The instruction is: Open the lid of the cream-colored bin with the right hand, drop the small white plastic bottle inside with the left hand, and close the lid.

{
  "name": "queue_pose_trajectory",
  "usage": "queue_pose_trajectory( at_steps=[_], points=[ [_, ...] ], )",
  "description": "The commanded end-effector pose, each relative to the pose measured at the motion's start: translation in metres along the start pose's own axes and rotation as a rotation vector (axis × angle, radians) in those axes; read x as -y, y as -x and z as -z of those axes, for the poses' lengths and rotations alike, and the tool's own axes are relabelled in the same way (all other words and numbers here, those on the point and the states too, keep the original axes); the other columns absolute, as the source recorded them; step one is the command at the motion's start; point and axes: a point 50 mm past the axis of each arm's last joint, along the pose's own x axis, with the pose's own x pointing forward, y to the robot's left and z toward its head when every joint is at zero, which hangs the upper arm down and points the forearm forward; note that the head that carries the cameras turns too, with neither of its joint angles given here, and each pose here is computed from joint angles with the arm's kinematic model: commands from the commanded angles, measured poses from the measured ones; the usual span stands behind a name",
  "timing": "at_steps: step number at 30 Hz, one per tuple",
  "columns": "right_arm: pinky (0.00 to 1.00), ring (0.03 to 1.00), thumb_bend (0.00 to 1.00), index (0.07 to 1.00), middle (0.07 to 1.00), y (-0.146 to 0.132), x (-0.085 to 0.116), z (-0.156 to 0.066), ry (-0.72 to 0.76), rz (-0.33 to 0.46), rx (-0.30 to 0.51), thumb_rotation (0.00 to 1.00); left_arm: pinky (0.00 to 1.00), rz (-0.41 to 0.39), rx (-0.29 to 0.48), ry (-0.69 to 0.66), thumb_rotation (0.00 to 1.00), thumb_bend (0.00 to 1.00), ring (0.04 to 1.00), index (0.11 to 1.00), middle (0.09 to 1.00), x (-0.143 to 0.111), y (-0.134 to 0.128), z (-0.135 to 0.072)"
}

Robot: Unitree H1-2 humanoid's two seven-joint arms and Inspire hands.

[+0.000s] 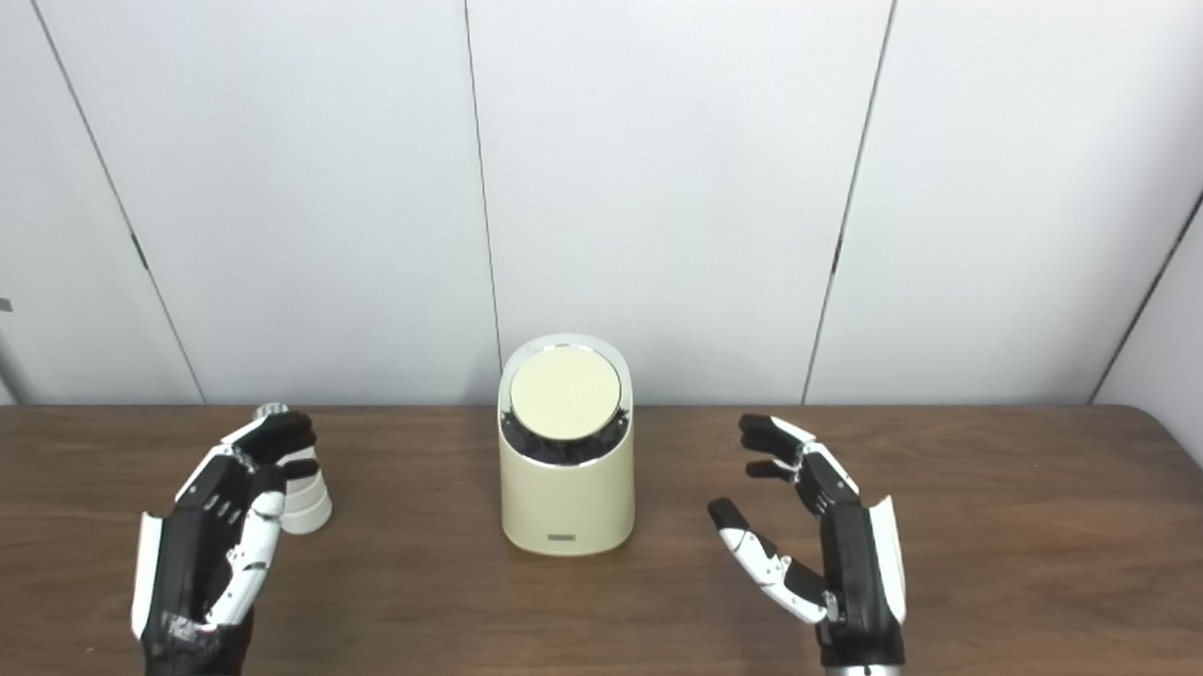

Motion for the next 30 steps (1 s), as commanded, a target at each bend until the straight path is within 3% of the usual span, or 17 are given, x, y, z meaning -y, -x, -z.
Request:
queue_pose_trajectory(
  at_steps=[1, 9, 14, 21, 22, 23, 24, 26, 30],
  points=[
    [0.62, 0.731, 0.28, 0.729, 0.752, -0.015, -0.001, -0.013, -0.007, 0.021, 0.092, 0.34, 0.69, 0.006, 0.083, 0.021, 0.50, 0.27, 0.757, 0.737, 0.767, 0.001, -0.010, -0.011],
    [0.62, 0.728, 0.28, 0.723, 0.751, -0.015, -0.002, -0.015, -0.008, 0.021, 0.097, 0.33, 0.69, 0.005, 0.076, 0.023, 0.50, 0.27, 0.757, 0.732, 0.764, -0.001, -0.010, -0.012],
    [0.63, 0.734, 0.30, 0.731, 0.755, -0.016, -0.002, -0.015, -0.005, 0.024, 0.089, 0.40, 0.68, 0.007, 0.078, 0.016, 0.51, 0.28, 0.755, 0.734, 0.765, -0.001, -0.010, -0.012],
    [0.63, 0.735, 0.31, 0.740, 0.761, -0.024, 0.002, -0.014, 0.043, 0.001, 0.087, 0.37, 0.69, 0.011, 0.078, 0.026, 0.50, 0.27, 0.757, 0.736, 0.766, 0.002, -0.012, -0.011],
    [0.67, 0.774, 0.38, 0.780, 0.797, -0.027, 0.003, -0.015, 0.069, -0.024, 0.065, 0.47, 0.69, 0.009, 0.077, 0.024, 0.50, 0.27, 0.756, 0.735, 0.765, 0.002, -0.012, -0.011],
    [0.74, 0.832, 0.52, 0.837, 0.848, -0.029, 0.004, -0.015, 0.087, -0.041, 0.049, 0.62, 0.69, 0.007, 0.075, 0.022, 0.49, 0.27, 0.753, 0.735, 0.764, 0.002, -0.012, -0.010],
    [0.76, 0.852, 0.57, 0.857, 0.866, -0.032, 0.004, -0.017, 0.101, -0.059, 0.023, 0.68, 0.68, 0.006, 0.075, 0.020, 0.49, 0.27, 0.752, 0.735, 0.764, 0.002, -0.012, -0.010],
    [0.86, 0.920, 0.77, 0.914, 0.924, -0.039, 0.003, -0.022, 0.120, -0.076, -0.011, 0.79, 0.68, 0.005, 0.075, 0.015, 0.49, 0.28, 0.751, 0.733, 0.762, 0.001, -0.011, -0.010],
    [0.90, 0.951, 0.89, 0.944, 0.953, -0.059, -0.002, -0.039, 0.184, -0.094, -0.042, 0.90, 0.69, 0.003, 0.074, 0.012, 0.49, 0.28, 0.753, 0.735, 0.764, 0.000, -0.011, -0.010]
  ],
)
